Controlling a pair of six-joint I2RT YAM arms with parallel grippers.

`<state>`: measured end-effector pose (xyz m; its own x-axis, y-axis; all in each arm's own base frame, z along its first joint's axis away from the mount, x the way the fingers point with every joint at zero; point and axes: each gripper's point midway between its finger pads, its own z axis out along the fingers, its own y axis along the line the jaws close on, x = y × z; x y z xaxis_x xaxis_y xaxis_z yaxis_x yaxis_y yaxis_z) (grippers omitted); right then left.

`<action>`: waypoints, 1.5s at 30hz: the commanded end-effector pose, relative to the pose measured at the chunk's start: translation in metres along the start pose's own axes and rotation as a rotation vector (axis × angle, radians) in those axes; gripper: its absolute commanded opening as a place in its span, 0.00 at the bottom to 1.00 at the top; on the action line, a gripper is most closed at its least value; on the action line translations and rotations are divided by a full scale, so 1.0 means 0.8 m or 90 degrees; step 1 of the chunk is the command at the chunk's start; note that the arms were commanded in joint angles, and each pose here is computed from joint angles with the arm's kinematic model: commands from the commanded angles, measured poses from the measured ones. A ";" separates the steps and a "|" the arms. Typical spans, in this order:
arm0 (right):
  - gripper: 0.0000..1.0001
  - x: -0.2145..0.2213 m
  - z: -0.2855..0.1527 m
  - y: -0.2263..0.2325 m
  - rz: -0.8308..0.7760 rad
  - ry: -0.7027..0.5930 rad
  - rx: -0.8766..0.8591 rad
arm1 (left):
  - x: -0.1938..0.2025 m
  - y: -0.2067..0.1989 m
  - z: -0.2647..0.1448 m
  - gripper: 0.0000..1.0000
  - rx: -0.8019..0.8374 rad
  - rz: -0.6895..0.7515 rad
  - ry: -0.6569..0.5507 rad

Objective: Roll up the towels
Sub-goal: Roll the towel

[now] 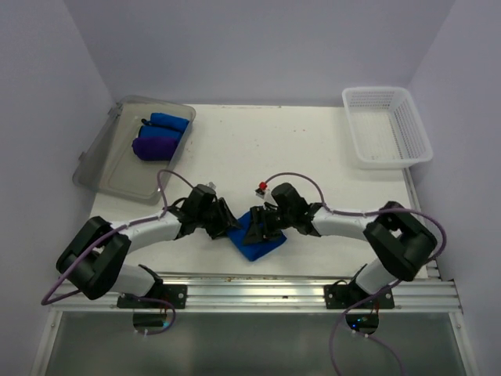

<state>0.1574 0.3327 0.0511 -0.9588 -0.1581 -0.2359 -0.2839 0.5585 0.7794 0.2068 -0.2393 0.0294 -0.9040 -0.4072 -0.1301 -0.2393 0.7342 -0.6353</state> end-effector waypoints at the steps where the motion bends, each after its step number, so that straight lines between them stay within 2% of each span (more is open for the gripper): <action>1: 0.62 -0.008 -0.054 -0.008 -0.090 -0.049 0.167 | -0.007 -0.007 -0.005 0.50 -0.024 0.017 0.000; 4: 0.64 -0.028 -0.087 -0.004 -0.187 -0.122 0.286 | -0.005 -0.007 -0.008 0.50 -0.032 0.019 0.007; 6: 0.64 -0.019 -0.088 0.012 -0.281 -0.124 0.330 | -0.004 -0.004 -0.009 0.50 -0.040 0.018 0.011; 7: 0.65 -0.034 -0.101 0.012 -0.315 -0.164 0.396 | -0.004 -0.004 -0.009 0.50 -0.042 0.018 0.010; 8: 0.65 -0.019 -0.089 0.020 -0.364 -0.145 0.412 | -0.003 -0.003 -0.009 0.50 -0.045 0.017 0.013; 10: 0.65 -0.027 -0.089 0.027 -0.425 -0.169 0.469 | -0.003 -0.003 -0.010 0.49 -0.046 0.017 0.013; 11: 0.65 -0.014 -0.075 0.026 -0.466 -0.146 0.490 | -0.003 -0.003 -0.010 0.49 -0.049 0.016 0.014; 15: 0.66 -0.007 -0.050 0.034 -0.566 -0.141 0.554 | -0.006 -0.004 -0.011 0.49 -0.054 0.016 0.011; 21: 0.65 0.006 -0.008 0.012 -0.626 -0.118 0.610 | -0.006 -0.004 -0.011 0.49 -0.057 0.014 0.012; 24: 0.46 0.008 0.001 0.004 -0.613 -0.126 0.609 | -0.006 -0.006 -0.011 0.50 -0.055 0.013 0.013; 26: 0.29 0.008 0.000 0.002 -0.601 -0.133 0.601 | -0.007 -0.009 -0.014 0.56 -0.052 0.020 0.010; 29: 0.17 0.003 -0.004 0.005 -0.535 -0.139 0.530 | -0.013 -0.015 -0.022 0.71 -0.048 0.033 -0.002; 31: 0.13 0.016 0.003 0.002 -0.486 -0.112 0.450 | -0.021 -0.024 -0.030 0.80 -0.038 0.040 -0.017; 33: 0.12 0.005 -0.006 0.011 -0.425 -0.127 0.378 | -0.027 -0.031 -0.037 0.84 -0.030 0.047 -0.030; 34: 0.12 0.017 0.000 0.015 -0.404 -0.103 0.318 | -0.031 -0.036 -0.042 0.87 -0.020 0.048 -0.039; 37: 0.10 0.011 -0.006 0.021 -0.345 -0.110 0.238 | -0.039 -0.040 -0.049 0.92 -0.006 0.046 -0.057; 42: 0.09 0.026 -0.005 0.020 -0.239 -0.063 0.106 | -0.032 -0.042 -0.044 0.94 0.029 0.052 -0.046; 45: 0.09 0.022 -0.007 0.031 -0.184 -0.062 0.028 | -0.023 -0.044 -0.035 0.94 0.063 0.054 -0.031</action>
<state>0.1533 0.3162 0.0430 -0.7751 -0.2933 -0.5597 -0.5734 0.6985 0.4281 0.2213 -0.2342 0.0738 -0.8944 -0.3968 -0.2064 -0.1814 0.7437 -0.6435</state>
